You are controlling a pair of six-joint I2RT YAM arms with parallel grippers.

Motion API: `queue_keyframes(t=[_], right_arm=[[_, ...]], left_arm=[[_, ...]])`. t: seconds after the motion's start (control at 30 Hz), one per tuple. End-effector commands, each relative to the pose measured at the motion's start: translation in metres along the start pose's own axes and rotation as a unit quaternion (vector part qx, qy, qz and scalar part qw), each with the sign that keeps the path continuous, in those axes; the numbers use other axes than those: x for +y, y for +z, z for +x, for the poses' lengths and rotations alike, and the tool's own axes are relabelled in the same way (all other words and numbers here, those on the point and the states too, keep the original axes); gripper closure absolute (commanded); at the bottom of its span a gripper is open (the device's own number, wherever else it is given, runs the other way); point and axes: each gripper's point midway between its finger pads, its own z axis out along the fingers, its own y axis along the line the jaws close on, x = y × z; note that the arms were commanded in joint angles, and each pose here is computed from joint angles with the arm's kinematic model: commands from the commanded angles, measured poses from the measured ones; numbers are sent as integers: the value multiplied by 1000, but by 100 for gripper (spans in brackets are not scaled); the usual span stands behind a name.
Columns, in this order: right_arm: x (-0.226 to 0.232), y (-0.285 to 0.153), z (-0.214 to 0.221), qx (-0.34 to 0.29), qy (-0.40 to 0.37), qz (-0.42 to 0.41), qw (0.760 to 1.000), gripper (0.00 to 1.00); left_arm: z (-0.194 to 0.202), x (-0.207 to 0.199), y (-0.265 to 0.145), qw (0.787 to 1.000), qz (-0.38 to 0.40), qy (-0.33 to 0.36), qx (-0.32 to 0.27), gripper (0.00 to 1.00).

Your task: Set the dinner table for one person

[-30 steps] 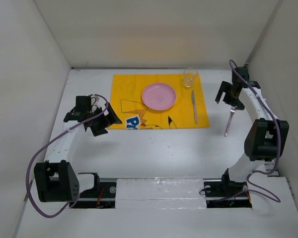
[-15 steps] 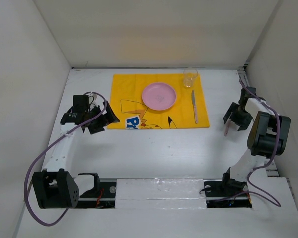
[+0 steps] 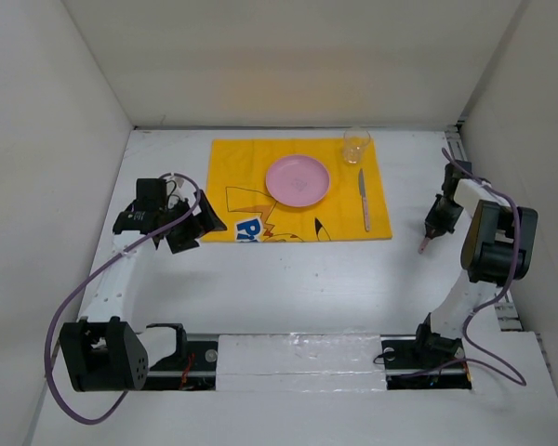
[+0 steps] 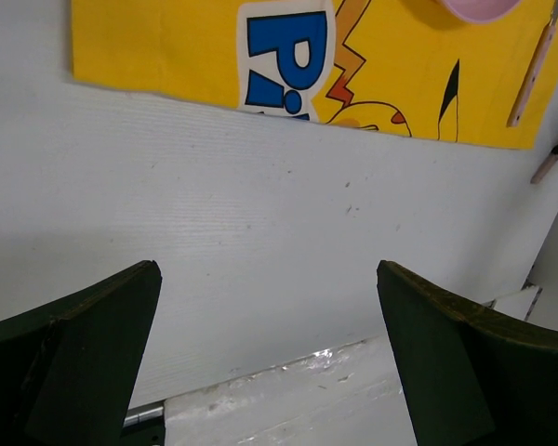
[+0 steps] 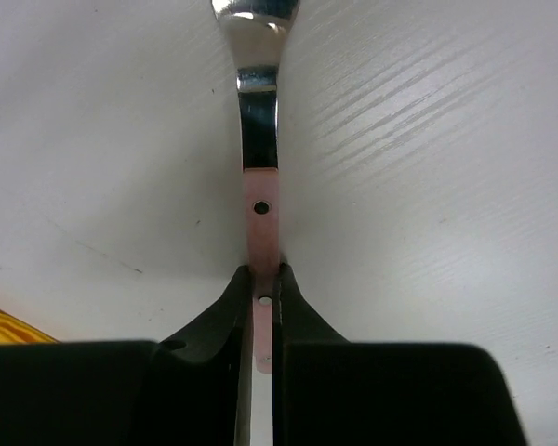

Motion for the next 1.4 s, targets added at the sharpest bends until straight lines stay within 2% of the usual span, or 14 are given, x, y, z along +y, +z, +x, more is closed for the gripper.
queue_keyframes(t=[0.0, 0.07, 0.17, 0.2, 0.33, 0.4, 0.5, 0.53, 0.63, 0.77, 0.97, 1.0, 1.03, 1.37], right_arm=[[1, -11, -16, -32, 16, 12, 999, 100], [19, -45, -26, -79, 13, -7, 997, 100], [48, -88, -32, -129, 20, -20, 991, 100], [85, -110, -30, -151, 5, -55, 987, 100], [184, -147, 8, -150, -51, -140, 977, 100], [239, -145, 52, -122, -105, -169, 972, 100], [305, -166, 84, -107, -130, -230, 959, 100], [334, -163, 112, -92, -158, -247, 951, 100], [405, -204, 147, -101, -191, -323, 921, 100], [459, -208, 191, -80, -220, -378, 896, 100], [514, -202, 216, -38, -214, -434, 874, 100], [520, -181, 229, -24, -223, -424, 877, 100], [529, -191, 227, -28, -221, -439, 870, 100], [540, -139, 229, -7, -216, -417, 883, 100]], left_arm=[[-7, -8, -14, 1000, 1, 1, -19, 0], [-16, -6, -20, 999, -21, -15, -41, 0], [-28, 24, -26, 989, -96, -83, -71, 0], [-31, 29, -27, 986, -105, -99, -80, 0], [-36, 30, -23, 979, -111, -147, -90, 0], [-40, 28, -21, 975, -108, -167, -95, 0], [-43, 26, -13, 976, -96, -172, -91, 0], [-40, 28, -11, 976, -98, -173, -87, 0], [-29, 30, 0, 980, -89, -167, -62, 0], [-16, 39, 6, 981, -96, -162, -51, 0], [-7, 44, 6, 982, -101, -154, -43, 0], [-6, 43, 6, 982, -97, -154, -41, 0], [-4, 43, 4, 984, -97, -146, -40, 0], [-1, 39, 3, 990, -81, -111, -26, 0]])
